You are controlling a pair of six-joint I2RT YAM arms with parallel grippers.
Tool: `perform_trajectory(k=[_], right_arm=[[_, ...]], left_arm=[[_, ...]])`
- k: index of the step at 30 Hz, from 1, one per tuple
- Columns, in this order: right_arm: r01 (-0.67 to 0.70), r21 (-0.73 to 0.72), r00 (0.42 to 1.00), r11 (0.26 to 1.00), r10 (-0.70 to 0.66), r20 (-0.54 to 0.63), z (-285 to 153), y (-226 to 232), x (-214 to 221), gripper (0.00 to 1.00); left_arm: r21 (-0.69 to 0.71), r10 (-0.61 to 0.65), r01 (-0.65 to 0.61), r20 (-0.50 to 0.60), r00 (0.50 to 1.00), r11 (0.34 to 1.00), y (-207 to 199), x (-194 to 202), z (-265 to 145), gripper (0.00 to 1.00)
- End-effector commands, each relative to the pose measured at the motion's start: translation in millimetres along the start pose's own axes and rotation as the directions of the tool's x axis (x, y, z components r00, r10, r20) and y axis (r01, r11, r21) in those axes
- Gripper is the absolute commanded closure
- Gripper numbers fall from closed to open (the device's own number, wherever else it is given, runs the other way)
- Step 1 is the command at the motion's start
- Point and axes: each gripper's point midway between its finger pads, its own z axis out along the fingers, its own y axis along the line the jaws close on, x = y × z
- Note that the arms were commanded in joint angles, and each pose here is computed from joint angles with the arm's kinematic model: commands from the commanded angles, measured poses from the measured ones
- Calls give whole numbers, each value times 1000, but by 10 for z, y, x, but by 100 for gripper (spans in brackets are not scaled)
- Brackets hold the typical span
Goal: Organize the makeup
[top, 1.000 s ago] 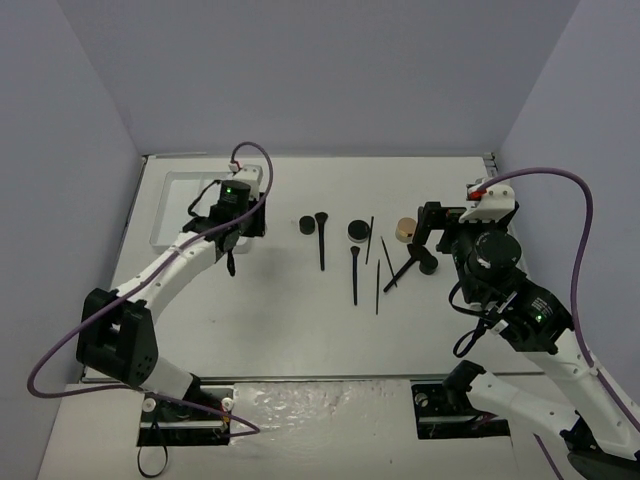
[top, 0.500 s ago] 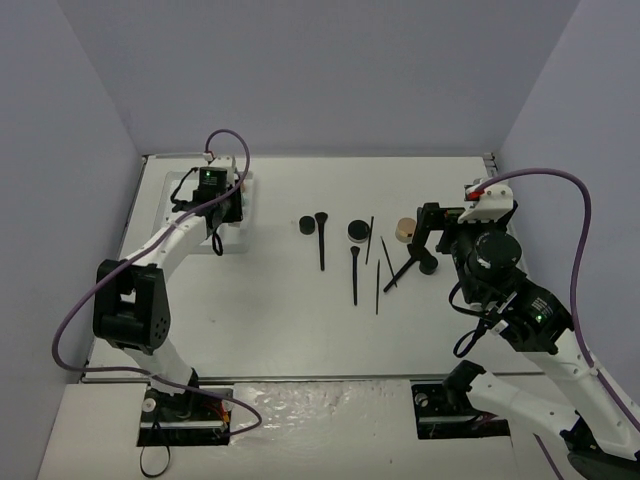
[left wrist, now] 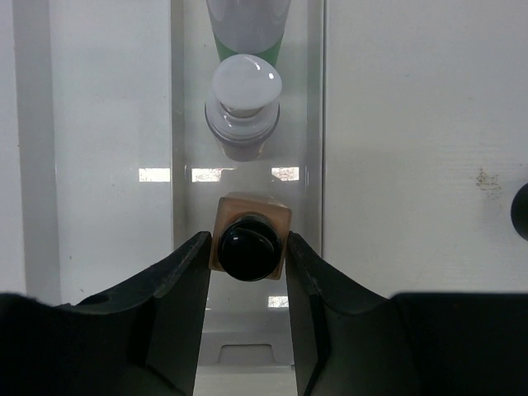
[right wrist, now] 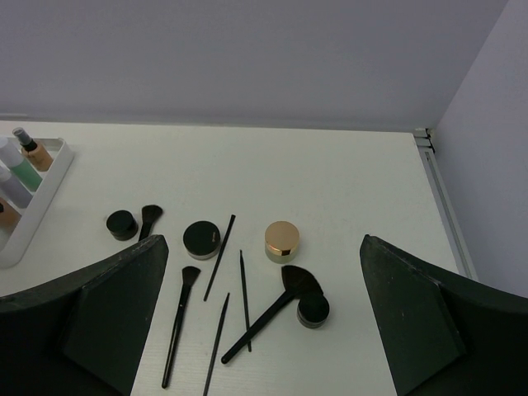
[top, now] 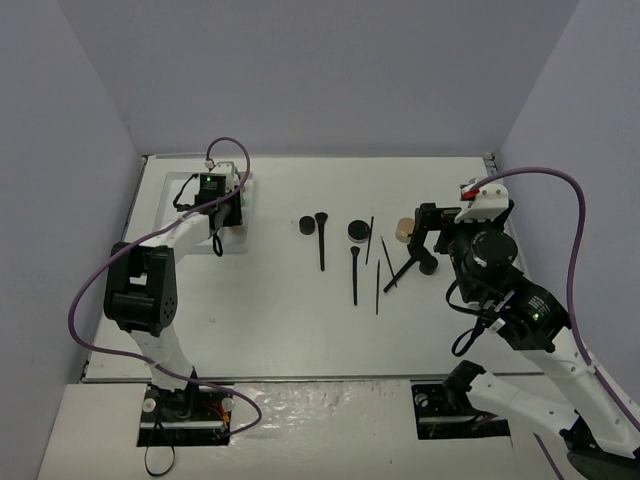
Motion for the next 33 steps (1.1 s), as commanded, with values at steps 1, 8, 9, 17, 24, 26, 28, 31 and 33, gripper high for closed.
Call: perform_trajectory(k=[1,8,9,17,24,26,28,31,33], right_arm=[[-30,2,999,1000,29,34,50,33,-98,0],[-23,-5,999,1000,23,33,55,50,-111,0],[-22,-7,999,1000,23,33,56,53,-111,0],[-38,-28,998,999,39,43,40,80,-164,0],[-48,-36,997,998,50,55,11,72,-212,0],[-49,-38,997,998,51,55,7,74,-208,0],[-50,-41,997,998,52,53,6,79,-197,0],[-48,-44,998,998,50,49,11,86,-175,0],[-49,-48,998,998,51,47,9,93,-164,0]], left_arm=[[25,1,-5,141,990,1000,-60,-428,-56,90],[0,-11,11,132,991,1000,-7,-350,-92,49],[-1,-12,13,131,991,1000,-4,-350,-111,44],[-35,-29,34,134,991,999,8,-440,-449,22],[1,-34,34,118,992,999,-559,-418,-973,22],[22,-57,55,104,993,998,-779,-371,-1057,22],[53,-87,83,71,994,995,-1081,-274,-1071,22],[42,-83,83,5,997,996,-1422,-52,-981,23],[50,-61,62,-28,998,997,-1650,54,-903,23]])
